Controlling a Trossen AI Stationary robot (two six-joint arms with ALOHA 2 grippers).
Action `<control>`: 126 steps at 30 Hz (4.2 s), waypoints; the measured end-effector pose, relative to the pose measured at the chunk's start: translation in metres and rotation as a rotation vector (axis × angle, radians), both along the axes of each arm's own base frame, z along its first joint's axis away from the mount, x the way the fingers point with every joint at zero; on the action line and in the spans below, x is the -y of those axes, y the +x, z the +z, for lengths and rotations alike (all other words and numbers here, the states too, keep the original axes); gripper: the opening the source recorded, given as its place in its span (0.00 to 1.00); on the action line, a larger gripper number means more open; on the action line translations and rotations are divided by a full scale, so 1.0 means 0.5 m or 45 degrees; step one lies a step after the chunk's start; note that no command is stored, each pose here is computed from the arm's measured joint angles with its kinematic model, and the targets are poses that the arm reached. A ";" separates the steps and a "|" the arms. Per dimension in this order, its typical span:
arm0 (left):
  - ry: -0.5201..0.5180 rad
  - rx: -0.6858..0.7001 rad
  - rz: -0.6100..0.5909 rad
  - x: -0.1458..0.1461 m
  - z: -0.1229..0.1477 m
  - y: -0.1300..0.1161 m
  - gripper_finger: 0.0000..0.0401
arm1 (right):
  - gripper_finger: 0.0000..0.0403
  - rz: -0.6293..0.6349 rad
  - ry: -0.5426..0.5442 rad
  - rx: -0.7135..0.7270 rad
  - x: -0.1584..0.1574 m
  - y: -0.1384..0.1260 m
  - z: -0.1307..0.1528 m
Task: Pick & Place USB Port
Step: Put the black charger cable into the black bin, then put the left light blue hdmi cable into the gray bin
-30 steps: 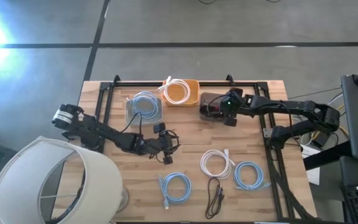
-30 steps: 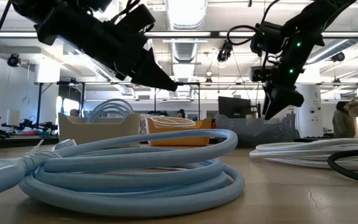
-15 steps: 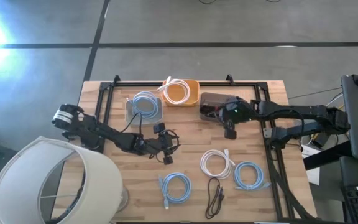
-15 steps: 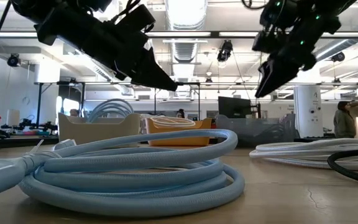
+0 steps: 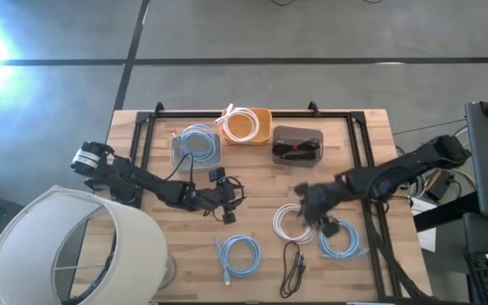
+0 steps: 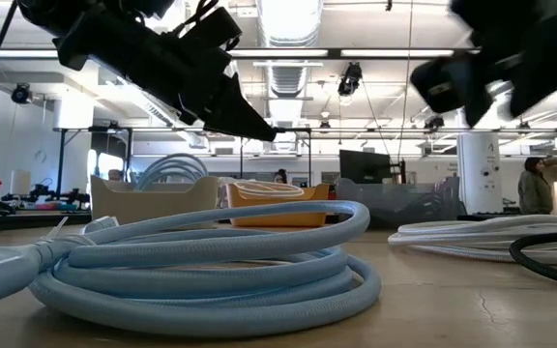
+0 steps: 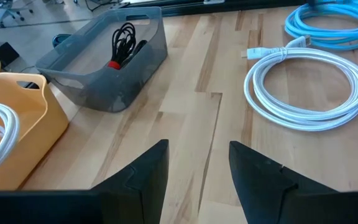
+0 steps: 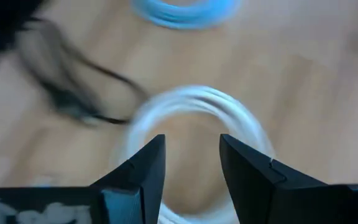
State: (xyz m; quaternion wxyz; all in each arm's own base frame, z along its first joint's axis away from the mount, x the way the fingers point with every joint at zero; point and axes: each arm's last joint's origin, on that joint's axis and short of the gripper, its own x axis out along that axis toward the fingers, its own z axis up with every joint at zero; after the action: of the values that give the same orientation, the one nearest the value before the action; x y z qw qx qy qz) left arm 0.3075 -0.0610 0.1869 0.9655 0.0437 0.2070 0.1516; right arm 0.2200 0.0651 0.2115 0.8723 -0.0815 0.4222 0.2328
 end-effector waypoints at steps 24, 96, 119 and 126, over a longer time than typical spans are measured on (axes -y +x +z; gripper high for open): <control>-0.096 -0.042 -0.094 0.005 -0.007 -0.002 0.43 | 0.33 0.232 0.081 -0.140 -0.194 0.073 -0.160; -0.109 -0.046 -0.105 0.006 -0.008 -0.002 0.43 | 0.03 -0.702 -0.912 -0.312 0.312 -0.031 0.001; -0.138 -0.038 -0.092 0.006 -0.008 -0.002 0.43 | 0.25 -0.762 -0.968 -0.315 0.325 -0.002 -0.024; -0.183 -0.030 -0.089 0.006 -0.008 -0.002 0.43 | 0.30 -0.849 -0.894 -0.218 0.302 -0.005 -0.002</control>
State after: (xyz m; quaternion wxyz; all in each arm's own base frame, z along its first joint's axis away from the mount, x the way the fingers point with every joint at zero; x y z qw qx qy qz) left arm 0.3066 -0.0640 0.1828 0.9684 -0.0167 0.2271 0.1020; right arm 0.2174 -0.0859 0.2103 0.7813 -0.2117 0.5484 -0.2097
